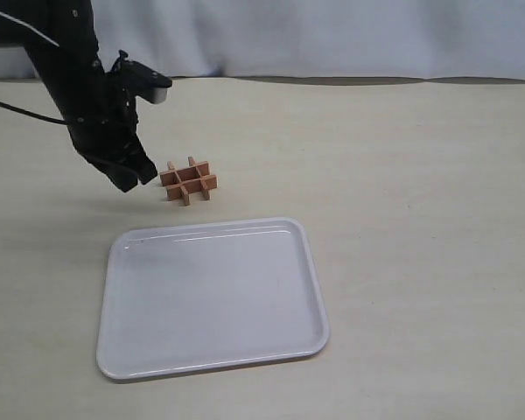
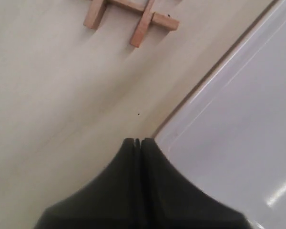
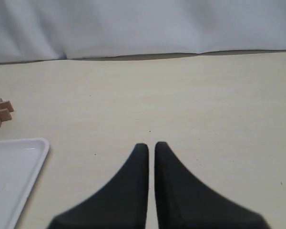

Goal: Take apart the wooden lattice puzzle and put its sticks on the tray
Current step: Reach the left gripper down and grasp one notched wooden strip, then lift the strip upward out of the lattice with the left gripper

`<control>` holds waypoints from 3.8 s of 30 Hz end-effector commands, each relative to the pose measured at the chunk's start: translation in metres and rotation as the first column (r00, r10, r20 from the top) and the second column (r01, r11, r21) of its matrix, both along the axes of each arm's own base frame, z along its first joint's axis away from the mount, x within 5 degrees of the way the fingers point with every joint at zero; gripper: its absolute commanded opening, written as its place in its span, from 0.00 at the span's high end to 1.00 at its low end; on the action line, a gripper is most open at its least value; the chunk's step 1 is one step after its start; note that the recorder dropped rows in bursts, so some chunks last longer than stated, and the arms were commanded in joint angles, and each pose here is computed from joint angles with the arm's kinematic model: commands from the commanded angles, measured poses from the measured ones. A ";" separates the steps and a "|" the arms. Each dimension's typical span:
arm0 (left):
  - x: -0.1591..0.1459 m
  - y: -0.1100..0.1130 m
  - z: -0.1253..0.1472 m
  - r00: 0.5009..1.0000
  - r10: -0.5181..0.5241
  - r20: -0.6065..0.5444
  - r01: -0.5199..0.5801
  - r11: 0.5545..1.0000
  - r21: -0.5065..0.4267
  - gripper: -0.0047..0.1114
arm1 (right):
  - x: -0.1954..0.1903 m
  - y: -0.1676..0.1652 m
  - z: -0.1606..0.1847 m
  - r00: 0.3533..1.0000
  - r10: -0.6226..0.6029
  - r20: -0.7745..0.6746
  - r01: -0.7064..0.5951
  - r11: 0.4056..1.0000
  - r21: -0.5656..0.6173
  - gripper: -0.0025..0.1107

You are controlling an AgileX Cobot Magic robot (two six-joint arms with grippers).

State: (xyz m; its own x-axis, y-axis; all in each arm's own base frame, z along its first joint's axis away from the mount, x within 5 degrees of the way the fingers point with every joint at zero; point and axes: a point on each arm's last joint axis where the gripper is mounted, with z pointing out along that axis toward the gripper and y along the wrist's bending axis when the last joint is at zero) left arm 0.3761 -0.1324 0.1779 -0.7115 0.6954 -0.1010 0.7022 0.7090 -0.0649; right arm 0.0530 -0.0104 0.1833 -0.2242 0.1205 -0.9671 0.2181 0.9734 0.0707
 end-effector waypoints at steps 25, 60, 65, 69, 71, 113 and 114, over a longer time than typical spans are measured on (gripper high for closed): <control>0.016 -0.007 0.000 0.989 0.017 0.147 -0.006 0.997 -0.073 0.48 | 0.000 0.000 0.002 1.000 -0.006 0.022 0.006 1.000 -0.012 0.94; 0.015 -0.018 -0.046 0.947 -0.313 0.073 0.320 0.939 -0.123 0.60 | 0.000 -0.001 0.002 1.000 -0.007 0.028 0.007 1.000 -0.011 0.94; 0.019 -0.021 -0.054 0.954 -0.283 0.098 0.295 0.945 -0.139 0.60 | 0.000 -0.001 0.002 1.000 -0.006 0.027 0.007 1.000 -0.013 0.94; 0.022 -0.020 -0.057 0.952 -0.282 0.116 0.296 0.947 -0.127 0.60 | 0.000 -0.001 0.002 1.000 -0.006 0.027 0.007 1.000 -0.013 0.94; 0.022 -0.020 -0.057 0.951 -0.285 0.117 0.299 0.946 -0.122 0.60 | 0.000 -0.001 0.002 1.000 -0.006 0.027 0.007 1.000 -0.013 0.94; 0.023 -0.043 -0.032 0.909 -0.308 0.280 0.354 0.926 -0.133 0.96 | 0.000 -0.001 0.003 0.999 -0.007 0.036 0.007 1.000 -0.015 0.94; 0.021 -0.043 -0.028 0.908 -0.311 0.281 0.359 0.924 -0.134 0.96 | 0.000 -0.001 0.003 0.999 -0.007 0.036 0.007 1.000 -0.015 0.94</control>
